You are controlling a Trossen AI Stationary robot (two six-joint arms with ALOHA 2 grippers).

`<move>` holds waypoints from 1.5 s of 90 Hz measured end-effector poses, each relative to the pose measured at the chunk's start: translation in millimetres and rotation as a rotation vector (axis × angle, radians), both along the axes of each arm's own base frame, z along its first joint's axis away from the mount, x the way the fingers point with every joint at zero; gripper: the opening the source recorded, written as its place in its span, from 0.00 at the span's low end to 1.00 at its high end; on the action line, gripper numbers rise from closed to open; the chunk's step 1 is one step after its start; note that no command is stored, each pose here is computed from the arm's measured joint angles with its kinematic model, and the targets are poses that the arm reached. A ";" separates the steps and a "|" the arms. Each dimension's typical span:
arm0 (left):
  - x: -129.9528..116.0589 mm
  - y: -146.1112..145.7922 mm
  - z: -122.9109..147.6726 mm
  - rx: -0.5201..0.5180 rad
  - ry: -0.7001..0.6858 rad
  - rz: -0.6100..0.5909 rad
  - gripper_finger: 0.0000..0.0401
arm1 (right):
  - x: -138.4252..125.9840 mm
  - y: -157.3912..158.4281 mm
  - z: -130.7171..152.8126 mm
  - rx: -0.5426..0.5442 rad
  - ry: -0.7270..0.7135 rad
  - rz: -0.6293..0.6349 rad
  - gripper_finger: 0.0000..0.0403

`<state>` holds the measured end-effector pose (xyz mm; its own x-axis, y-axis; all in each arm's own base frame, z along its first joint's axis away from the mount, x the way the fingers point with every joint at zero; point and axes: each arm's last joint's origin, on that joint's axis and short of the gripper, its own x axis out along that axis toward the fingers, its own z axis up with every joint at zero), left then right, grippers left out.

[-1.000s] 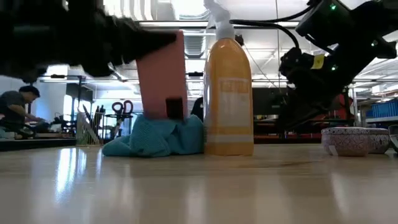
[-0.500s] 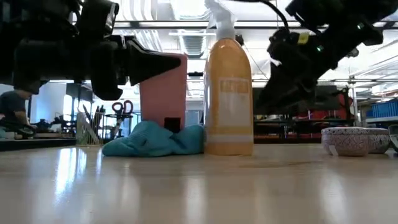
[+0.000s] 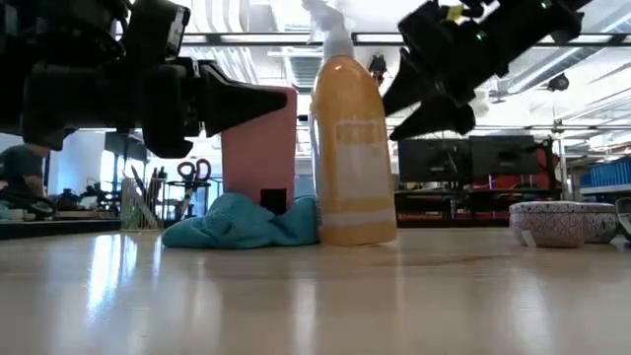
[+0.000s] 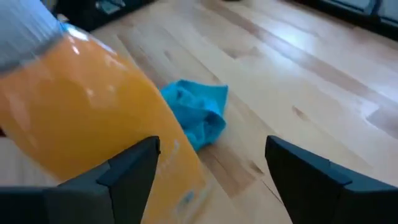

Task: Apply microfiber cloth
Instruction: Wipe the front and back of the cellphone using the blue microfiber cloth

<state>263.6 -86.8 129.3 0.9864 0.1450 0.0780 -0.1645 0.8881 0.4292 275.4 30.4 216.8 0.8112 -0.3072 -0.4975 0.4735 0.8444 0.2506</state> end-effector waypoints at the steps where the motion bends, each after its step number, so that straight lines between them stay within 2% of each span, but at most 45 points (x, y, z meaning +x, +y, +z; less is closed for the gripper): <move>1: 0.0 0.0 0.0 0.000 0.000 0.000 0.03 | 0.4 0.1 0.9 0.001 -0.003 0.000 0.70; 53: 0.7 -0.3 -1.8 -0.017 0.016 -0.002 0.03 | 10.6 1.6 26.2 0.014 -0.084 -0.002 0.77; 56: 1.2 -0.4 -1.6 -0.017 0.017 -0.002 0.03 | 11.0 1.7 27.2 0.046 -0.102 -0.019 0.77; 66: 3.6 -1.2 0.0 -0.025 0.010 -0.001 0.03 | 15.8 2.4 38.7 0.249 -0.268 -0.109 0.77; 71: 4.7 -1.7 0.7 -0.040 0.006 -0.001 0.03 | 17.6 2.6 43.7 0.303 -0.328 -0.127 0.76; 104: 5.9 -3.1 0.2 -0.066 0.013 -0.004 0.03 | 28.4 4.6 84.5 0.352 -0.478 -0.104 0.71; 109: 6.0 -3.3 0.2 -0.067 0.013 -0.005 0.03 | 29.6 6.0 91.7 0.328 -0.473 -0.017 0.71; 120: 5.5 -4.7 0.0 -0.069 0.015 -0.011 0.03 | 33.5 9.1 116.3 0.157 -0.483 0.177 0.69; 129: 5.1 -5.3 -0.7 -0.067 0.021 -0.015 0.03 | 33.2 19.1 140.4 0.005 -0.457 0.456 0.68; 135: 5.1 -5.4 -1.1 -0.067 0.025 -0.016 0.03 | 30.6 34.8 150.1 -0.024 -0.438 0.615 0.67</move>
